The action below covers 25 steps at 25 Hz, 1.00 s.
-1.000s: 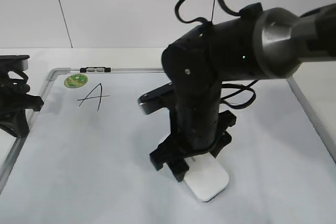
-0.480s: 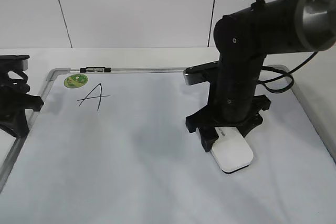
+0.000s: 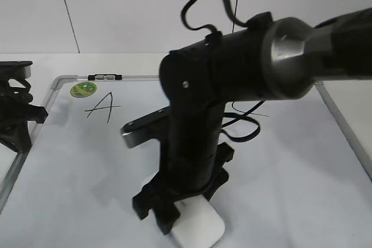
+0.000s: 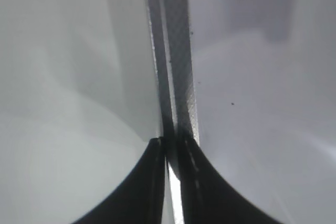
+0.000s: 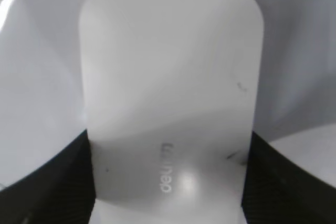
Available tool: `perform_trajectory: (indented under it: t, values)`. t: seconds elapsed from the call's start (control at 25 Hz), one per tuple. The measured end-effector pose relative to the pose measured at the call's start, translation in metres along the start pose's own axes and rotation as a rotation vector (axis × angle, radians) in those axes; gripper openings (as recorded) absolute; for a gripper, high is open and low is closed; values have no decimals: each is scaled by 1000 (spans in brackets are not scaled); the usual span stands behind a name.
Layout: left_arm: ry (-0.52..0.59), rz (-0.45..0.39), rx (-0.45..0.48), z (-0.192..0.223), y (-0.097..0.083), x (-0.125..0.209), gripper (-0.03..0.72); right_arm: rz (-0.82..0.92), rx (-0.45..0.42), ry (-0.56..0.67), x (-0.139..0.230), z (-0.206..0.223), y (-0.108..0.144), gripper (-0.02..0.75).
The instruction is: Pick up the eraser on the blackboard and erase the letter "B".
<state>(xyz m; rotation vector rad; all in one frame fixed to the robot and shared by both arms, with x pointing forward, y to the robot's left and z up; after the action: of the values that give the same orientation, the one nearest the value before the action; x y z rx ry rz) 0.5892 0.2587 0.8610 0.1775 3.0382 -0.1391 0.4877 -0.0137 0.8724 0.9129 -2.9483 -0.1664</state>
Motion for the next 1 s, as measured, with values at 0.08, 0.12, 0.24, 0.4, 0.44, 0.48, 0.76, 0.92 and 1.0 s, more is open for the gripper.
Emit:
perform_trajectory:
  t: [0.08, 0.12, 0.24, 0.4, 0.44, 0.48, 0.76, 0.92, 1.0]
  values:
    - [0, 0, 0, 0, 0, 0, 49, -50, -9, 17, 4, 1, 22, 572]
    - [0, 0, 0, 0, 0, 0, 49, -69, -17, 24, 6, 2, 33, 572]
    - [0, -1, 1, 0, 0, 0, 49, -99, -35, 27, 5, -1, 51, 571]
    - [0, -3, 3, 0, 0, 0, 49, -104, 33, -2, -2, -4, 43, 571]
    - [0, -3, 3, 0, 0, 0, 49, -103, 63, 0, -3, -2, 38, 571]
    - [0, -3, 3, 0, 0, 0, 49, -110, 99, 7, -3, 1, 33, 571]
    - [0, -3, 3, 0, 0, 0, 49, -66, 96, 29, -7, 4, 22, 571]
    - [0, -3, 3, 0, 0, 0, 49, 22, 75, 26, -15, 0, -4, 571]
    - [0, -3, 3, 0, 0, 0, 49, 75, 73, 20, -20, -2, -24, 571]
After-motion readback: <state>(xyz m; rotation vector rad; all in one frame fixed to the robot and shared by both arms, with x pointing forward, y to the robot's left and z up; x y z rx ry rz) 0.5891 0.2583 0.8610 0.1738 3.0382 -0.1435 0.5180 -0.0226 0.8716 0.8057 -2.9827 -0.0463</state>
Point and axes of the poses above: a point on each arm's last joint axis where the gripper is mounted, z pointing out along that axis toward the gripper, y along the wrist's bending axis when the last joint is at zero, x = y × z, the point moved 7 cm from there along z, pointing out along that axis toward the gripper, and after that the axes turned 3 degrees about z, right-handed, at the moved point
